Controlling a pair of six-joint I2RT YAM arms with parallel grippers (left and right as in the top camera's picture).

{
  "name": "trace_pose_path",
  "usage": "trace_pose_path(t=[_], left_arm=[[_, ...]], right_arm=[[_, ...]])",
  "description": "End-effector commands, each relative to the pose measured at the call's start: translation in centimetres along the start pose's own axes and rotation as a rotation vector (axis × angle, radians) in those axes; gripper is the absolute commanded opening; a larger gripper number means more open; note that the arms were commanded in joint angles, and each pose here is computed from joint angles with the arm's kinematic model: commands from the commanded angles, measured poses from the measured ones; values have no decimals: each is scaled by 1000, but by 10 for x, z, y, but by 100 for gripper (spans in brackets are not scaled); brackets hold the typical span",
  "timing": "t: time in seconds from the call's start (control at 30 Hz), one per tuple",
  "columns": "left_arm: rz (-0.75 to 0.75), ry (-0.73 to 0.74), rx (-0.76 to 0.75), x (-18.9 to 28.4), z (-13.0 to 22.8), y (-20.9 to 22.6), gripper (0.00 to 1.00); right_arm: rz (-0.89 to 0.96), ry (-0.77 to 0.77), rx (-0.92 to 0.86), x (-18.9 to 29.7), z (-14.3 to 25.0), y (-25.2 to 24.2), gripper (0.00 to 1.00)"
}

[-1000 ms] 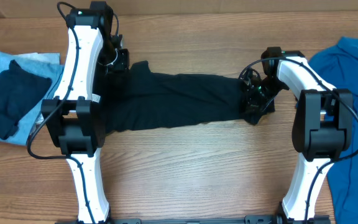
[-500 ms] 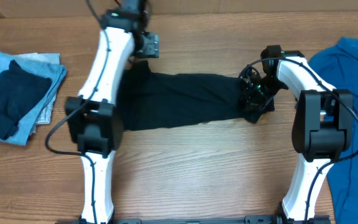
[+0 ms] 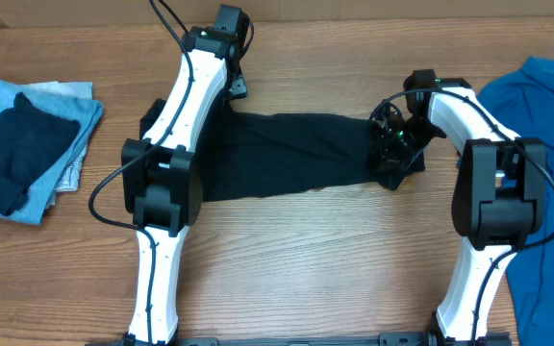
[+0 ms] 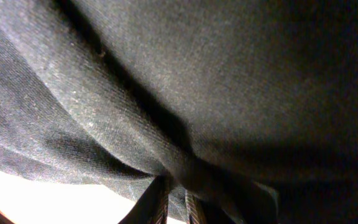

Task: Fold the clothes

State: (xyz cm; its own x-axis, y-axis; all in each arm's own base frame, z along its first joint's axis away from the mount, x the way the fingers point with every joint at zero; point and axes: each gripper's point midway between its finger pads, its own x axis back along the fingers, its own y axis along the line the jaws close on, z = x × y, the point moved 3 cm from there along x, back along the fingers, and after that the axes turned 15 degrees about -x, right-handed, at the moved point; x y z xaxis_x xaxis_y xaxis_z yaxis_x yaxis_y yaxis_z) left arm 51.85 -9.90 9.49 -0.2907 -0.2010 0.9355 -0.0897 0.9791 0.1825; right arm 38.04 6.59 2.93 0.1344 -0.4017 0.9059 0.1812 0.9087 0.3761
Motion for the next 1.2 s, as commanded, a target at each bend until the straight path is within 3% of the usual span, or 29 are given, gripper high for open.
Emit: trace_pose_path(t=[0.0, 0.13, 0.17, 0.2, 0.23, 0.27, 0.3, 0.5, 0.63, 0.93, 1.03, 1.17], left_arm=[[-1, 42, 5, -22, 12, -5, 69], [-10, 73, -1, -34, 23, -6, 69], [-11, 74, -2, -35, 23, -6, 65], [-9, 69, 0, -35, 22, -6, 54], [-7, 61, -1, -33, 19, -6, 27], [-9, 54, -13, -31, 17, -4, 10], [-13, 52, -6, -25, 14, 0, 4], [-43, 144, -27, 21, 23, 19, 4], [-64, 338, -88, 39, 63, 24, 4], [-20, 453, -169, 36, 93, 2, 4], [-63, 561, -202, 20, 120, 7, 4], [-278, 647, -237, 0, 149, 36, 4]], right_arm=[[65, -11, 5, -9, -3, -11, 15], [65, -12, 5, -9, -4, -11, 15], [65, -12, 5, -9, -4, -11, 15], [65, -12, 5, -9, -4, -11, 15], [65, -12, 5, -9, -4, -11, 16], [65, -12, 5, -9, -4, -11, 16], [65, -12, 5, -9, -4, -11, 16], [65, -12, 5, -9, -4, -11, 16], [65, -12, 6, -9, -4, -11, 16], [66, -11, 6, -9, -3, -12, 17], [68, -6, 4, -9, -2, -12, 17], [126, 7, -4, -8, 1, -20, 17]])
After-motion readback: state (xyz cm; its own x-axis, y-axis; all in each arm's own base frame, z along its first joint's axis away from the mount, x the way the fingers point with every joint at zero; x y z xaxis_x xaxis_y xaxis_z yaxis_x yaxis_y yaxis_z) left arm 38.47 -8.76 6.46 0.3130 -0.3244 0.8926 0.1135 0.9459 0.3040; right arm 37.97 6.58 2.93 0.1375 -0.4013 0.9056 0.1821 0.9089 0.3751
